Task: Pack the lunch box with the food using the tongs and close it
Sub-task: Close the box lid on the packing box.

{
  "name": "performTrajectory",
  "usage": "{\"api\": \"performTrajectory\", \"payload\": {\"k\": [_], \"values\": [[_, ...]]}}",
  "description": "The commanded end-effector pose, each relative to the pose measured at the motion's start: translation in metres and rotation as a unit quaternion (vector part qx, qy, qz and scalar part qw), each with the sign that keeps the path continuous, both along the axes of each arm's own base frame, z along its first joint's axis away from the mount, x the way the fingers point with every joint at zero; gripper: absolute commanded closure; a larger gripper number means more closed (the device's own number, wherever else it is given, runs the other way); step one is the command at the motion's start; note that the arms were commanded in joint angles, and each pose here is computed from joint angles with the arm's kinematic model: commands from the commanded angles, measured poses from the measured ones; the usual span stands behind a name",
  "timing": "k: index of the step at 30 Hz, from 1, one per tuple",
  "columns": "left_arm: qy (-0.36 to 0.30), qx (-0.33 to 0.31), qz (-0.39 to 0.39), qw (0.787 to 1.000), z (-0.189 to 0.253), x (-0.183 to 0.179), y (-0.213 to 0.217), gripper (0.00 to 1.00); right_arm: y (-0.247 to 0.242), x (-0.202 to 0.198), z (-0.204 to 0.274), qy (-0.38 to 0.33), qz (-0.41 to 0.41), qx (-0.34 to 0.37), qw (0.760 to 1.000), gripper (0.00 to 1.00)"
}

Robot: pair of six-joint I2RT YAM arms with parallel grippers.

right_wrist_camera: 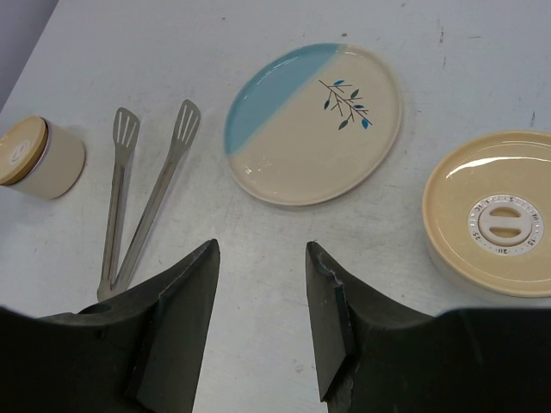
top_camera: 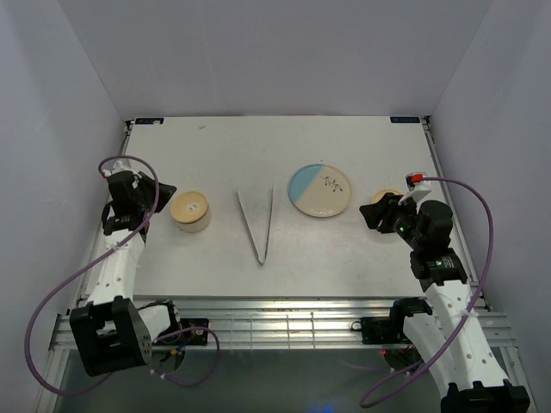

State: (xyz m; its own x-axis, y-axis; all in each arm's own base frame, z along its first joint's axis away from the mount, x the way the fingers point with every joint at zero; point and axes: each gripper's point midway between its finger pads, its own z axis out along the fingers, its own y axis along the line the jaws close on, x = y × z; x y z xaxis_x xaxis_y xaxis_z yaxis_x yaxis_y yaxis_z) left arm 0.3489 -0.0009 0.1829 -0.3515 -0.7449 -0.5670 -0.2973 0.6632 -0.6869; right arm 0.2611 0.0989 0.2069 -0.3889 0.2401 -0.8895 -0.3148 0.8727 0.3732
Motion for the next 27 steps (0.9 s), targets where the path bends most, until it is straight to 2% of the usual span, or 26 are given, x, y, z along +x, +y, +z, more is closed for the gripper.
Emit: {"api": "performTrajectory", "payload": {"k": [1, 3, 6, 8, 11, 13, 16, 23, 25, 27], "values": [[0.027, 0.040, -0.051, 0.998, -0.016, 0.015, -0.026, 1.00, 0.004, 0.002, 0.004, -0.018, 0.010, 0.001, 1.000, 0.49], [0.057, 0.075, -0.044, 0.995, -0.033, 0.015, -0.027, 1.00, 0.003, 0.003, 0.003, -0.016, 0.008, 0.000, 1.000, 0.49], [0.093, 0.095, -0.071, 0.989, -0.062, 0.011, -0.046, 1.00, 0.003, 0.003, 0.002, -0.015, 0.007, 0.001, 1.000, 0.49], [0.135, 0.127, -0.050, 0.981, -0.091, 0.003, -0.040, 1.00, 0.004, 0.003, 0.000, -0.014, 0.010, 0.002, 1.000, 0.49], [0.182, 0.143, -0.033, 0.972, -0.127, -0.009, -0.035, 1.00, 0.009, 0.003, 0.001, -0.013, 0.024, 0.010, 1.000, 0.49], [0.190, 0.143, -0.027, 0.971, -0.132, -0.010, -0.034, 1.00, 0.010, 0.004, -0.001, -0.006, 0.026, 0.010, 1.000, 0.50], [0.164, 0.141, -0.027, 0.976, -0.115, -0.005, -0.038, 1.00, 0.011, 0.003, -0.004, -0.002, 0.029, 0.009, 1.000, 0.50], [0.072, 0.145, -0.021, 0.987, -0.034, 0.017, -0.039, 1.00, 0.007, 0.003, -0.002, -0.010, 0.018, 0.007, 1.000, 0.50], [0.077, 0.163, 0.002, 0.984, -0.023, 0.021, -0.029, 1.00, 0.008, 0.004, -0.003, -0.007, 0.021, 0.008, 1.000, 0.50], [0.101, 0.178, 0.016, 0.979, -0.031, 0.019, -0.019, 1.00, 0.009, 0.004, -0.005, -0.004, 0.023, 0.007, 1.000, 0.50]]}}
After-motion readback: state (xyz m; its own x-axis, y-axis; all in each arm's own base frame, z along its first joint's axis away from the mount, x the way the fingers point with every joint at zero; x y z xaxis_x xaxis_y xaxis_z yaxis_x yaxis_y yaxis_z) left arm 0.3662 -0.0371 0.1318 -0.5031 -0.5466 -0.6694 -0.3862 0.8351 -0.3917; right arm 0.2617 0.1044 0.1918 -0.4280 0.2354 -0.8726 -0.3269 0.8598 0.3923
